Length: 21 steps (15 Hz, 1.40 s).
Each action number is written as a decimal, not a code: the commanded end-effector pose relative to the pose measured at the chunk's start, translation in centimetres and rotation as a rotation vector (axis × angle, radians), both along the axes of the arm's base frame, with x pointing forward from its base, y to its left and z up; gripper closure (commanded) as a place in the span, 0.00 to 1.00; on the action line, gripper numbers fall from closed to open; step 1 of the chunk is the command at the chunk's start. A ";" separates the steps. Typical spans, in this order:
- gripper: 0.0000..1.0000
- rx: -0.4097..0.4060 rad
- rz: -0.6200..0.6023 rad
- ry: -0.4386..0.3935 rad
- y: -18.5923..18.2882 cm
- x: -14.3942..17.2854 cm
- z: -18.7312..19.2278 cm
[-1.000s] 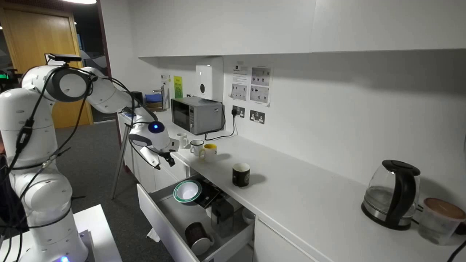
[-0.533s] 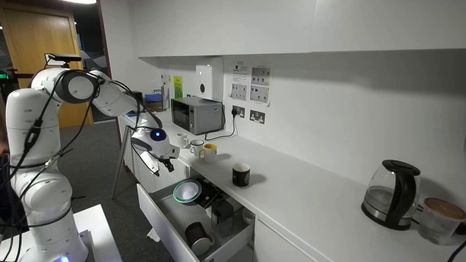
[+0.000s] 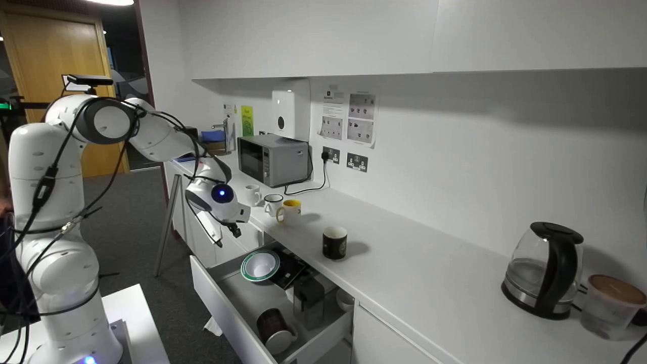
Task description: Take the green and white bowl out of the open drawer and place it on the countertop
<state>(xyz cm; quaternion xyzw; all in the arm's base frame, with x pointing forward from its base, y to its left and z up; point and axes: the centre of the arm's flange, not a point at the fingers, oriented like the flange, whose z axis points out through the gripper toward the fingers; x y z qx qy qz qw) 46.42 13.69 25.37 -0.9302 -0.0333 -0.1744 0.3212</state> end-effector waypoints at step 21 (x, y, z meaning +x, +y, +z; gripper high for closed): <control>0.00 0.027 0.001 0.145 0.1 1.9 -5.0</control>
